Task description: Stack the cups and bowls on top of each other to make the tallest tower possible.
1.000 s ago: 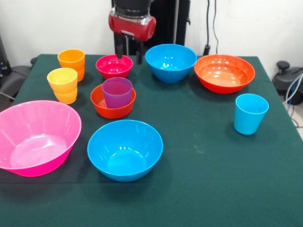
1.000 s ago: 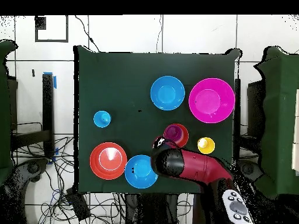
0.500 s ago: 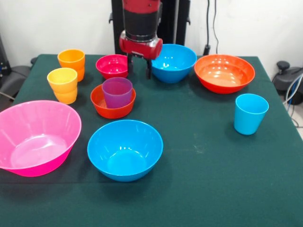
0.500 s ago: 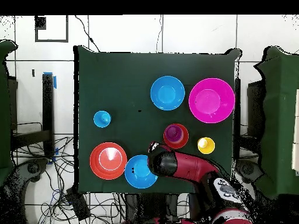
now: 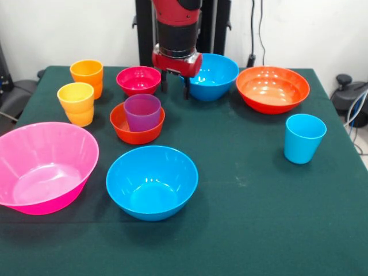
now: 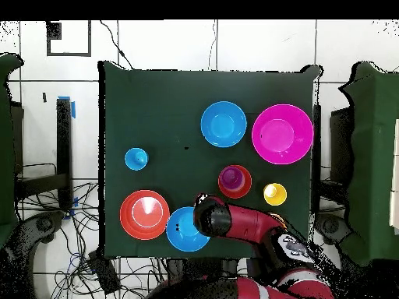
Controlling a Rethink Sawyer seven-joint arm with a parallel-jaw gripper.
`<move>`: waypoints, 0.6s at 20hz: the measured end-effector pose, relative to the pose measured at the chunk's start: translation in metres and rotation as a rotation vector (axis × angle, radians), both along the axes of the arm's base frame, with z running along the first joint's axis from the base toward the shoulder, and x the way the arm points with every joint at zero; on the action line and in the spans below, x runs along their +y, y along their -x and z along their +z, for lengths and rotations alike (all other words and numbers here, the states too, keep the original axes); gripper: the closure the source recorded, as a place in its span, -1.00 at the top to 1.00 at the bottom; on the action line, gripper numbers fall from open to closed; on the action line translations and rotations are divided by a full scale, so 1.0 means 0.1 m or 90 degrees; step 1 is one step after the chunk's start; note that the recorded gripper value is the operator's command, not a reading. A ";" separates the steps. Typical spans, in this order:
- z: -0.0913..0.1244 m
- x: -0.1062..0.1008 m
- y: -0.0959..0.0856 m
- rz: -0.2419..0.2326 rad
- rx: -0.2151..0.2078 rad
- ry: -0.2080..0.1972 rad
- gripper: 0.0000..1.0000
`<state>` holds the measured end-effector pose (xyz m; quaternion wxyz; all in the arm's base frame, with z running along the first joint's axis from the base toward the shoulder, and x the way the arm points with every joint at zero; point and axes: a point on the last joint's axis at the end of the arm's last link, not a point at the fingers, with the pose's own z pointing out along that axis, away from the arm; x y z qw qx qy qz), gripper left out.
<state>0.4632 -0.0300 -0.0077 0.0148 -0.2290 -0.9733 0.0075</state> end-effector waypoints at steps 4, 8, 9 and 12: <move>0.04 0.04 -0.01 0.009 -0.003 0.007 1.00; 0.20 0.06 -0.08 0.012 -0.014 0.014 1.00; 0.28 0.06 -0.11 0.011 -0.017 0.016 1.00; 0.43 0.05 -0.15 0.007 -0.018 0.021 1.00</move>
